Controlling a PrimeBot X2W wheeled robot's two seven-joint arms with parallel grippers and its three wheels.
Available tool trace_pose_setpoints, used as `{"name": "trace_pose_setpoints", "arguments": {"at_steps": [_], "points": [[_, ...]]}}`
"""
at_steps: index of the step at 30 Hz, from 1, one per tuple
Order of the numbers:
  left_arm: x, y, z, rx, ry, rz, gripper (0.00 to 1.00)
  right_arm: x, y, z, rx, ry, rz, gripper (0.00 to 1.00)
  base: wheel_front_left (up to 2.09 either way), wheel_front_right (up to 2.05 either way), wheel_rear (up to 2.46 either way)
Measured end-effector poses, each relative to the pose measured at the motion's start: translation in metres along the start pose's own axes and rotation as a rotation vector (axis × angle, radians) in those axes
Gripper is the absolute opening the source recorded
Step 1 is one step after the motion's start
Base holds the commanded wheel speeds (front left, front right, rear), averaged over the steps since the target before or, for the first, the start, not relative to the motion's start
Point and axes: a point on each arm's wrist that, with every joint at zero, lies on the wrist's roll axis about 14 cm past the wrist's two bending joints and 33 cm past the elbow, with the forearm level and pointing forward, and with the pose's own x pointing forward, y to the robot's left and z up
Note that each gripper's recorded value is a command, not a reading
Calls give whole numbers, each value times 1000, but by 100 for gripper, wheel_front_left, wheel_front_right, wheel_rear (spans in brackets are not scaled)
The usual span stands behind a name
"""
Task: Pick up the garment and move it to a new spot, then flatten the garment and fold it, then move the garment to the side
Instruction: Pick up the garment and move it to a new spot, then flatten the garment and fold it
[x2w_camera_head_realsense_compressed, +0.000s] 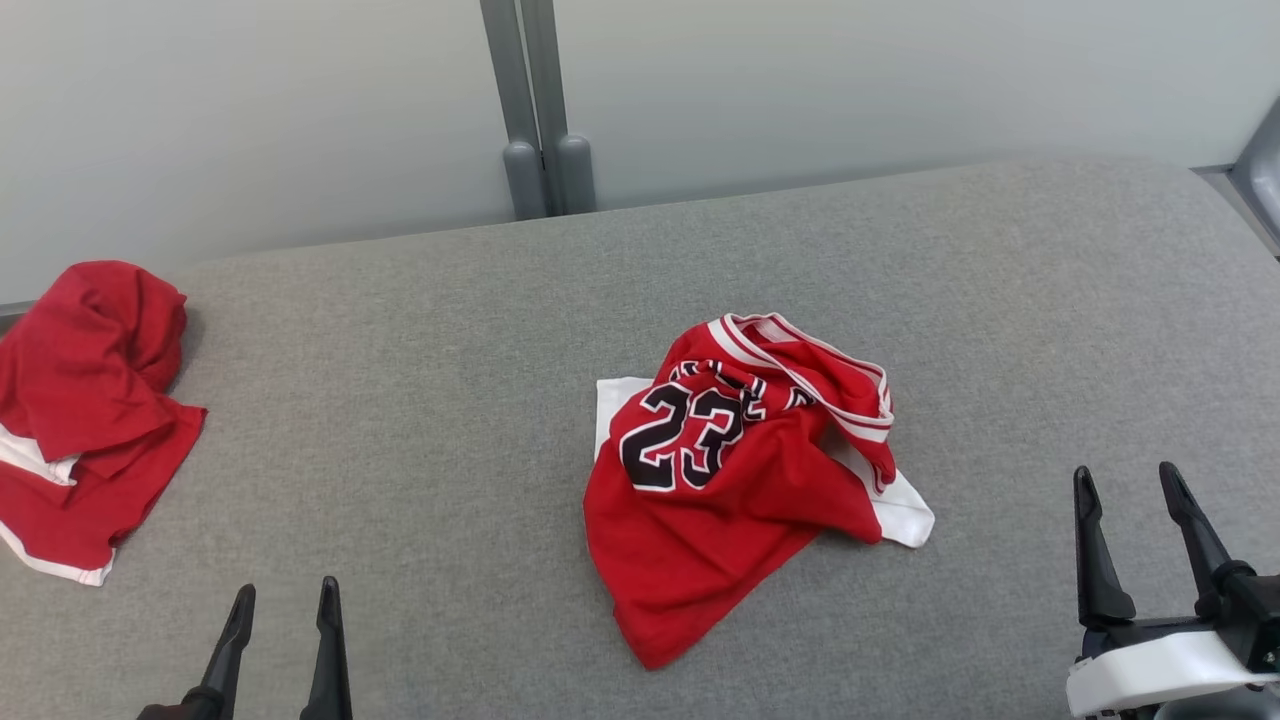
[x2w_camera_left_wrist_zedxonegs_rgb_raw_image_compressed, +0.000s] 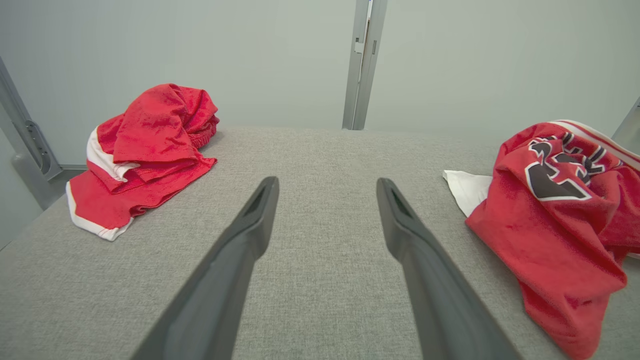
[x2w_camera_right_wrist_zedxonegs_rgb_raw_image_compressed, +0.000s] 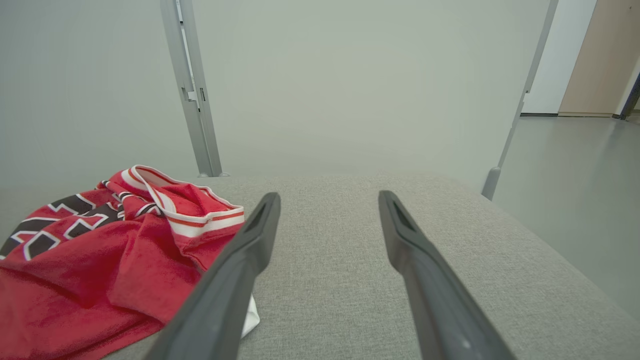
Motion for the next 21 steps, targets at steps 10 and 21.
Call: {"name": "trace_pose_setpoints", "arguments": {"at_steps": [10, 21], "points": [[-7, 5, 7, 4, -32, 25, 100, -5, 14, -13, 29, 37, 22, 100, 0, 0, 0], [8, -22, 5, -29, -27, -54, 100, -2, 14, -14, 30, 41, 23, 100, 0, 0, 0]]}}
